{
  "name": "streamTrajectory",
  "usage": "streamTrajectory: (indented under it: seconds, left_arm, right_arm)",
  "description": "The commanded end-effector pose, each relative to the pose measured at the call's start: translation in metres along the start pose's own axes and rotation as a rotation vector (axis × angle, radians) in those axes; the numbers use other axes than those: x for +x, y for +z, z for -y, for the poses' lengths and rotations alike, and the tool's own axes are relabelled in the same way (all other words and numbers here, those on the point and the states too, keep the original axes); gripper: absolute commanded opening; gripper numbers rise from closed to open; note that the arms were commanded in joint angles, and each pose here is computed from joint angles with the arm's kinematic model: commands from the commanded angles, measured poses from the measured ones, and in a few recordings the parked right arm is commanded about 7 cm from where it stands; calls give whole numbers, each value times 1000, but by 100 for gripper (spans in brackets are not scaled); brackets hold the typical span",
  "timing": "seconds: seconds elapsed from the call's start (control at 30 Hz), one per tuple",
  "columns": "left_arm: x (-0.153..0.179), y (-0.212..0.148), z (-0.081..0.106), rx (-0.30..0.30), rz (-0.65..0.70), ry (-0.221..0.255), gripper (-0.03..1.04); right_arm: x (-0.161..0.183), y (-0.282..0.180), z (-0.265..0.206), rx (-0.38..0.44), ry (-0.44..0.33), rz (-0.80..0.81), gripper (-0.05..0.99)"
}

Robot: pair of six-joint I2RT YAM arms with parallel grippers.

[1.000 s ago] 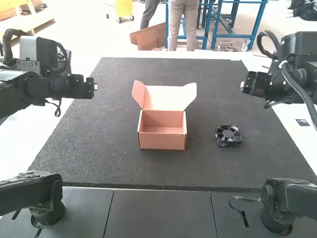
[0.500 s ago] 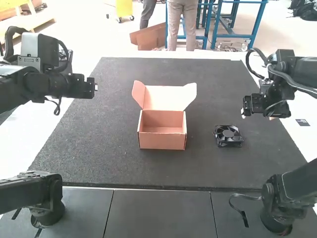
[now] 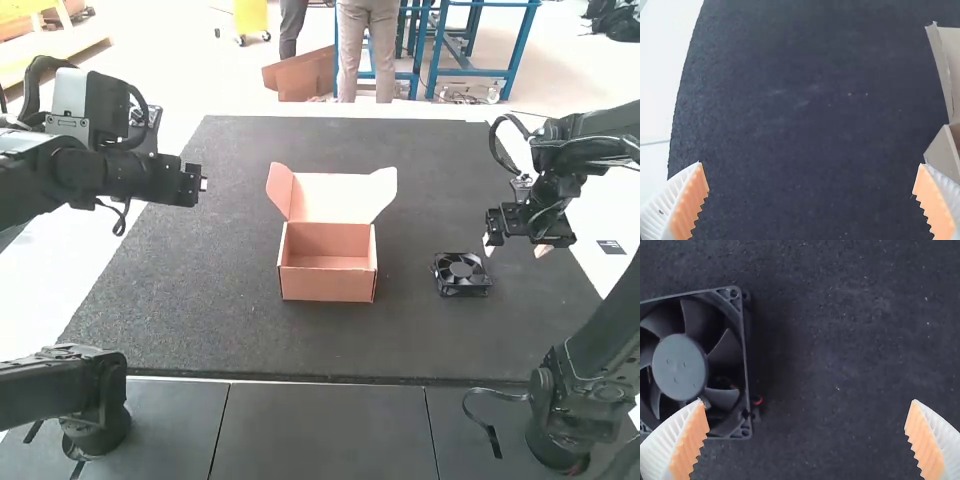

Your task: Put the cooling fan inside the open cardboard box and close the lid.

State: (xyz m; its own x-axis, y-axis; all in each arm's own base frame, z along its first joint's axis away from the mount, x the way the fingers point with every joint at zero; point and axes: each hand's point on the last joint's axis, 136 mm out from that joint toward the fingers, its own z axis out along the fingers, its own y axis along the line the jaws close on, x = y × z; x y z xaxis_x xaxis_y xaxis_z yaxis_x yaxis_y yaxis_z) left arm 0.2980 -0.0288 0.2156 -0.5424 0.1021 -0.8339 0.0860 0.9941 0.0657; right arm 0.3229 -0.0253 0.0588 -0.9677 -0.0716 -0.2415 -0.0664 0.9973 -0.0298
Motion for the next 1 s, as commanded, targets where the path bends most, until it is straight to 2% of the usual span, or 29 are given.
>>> streamTrajectory:
  seconds: [0.0, 0.97]
  left_arm:
    - [-17, -6, 2, 10, 40, 17, 97]
    - [-23, -11, 1, 8, 46, 15, 97]
  right_arm:
    - [-10, 3, -1, -24, -9, 3, 90]
    - [-7, 52, 0, -46, 7, -98, 90]
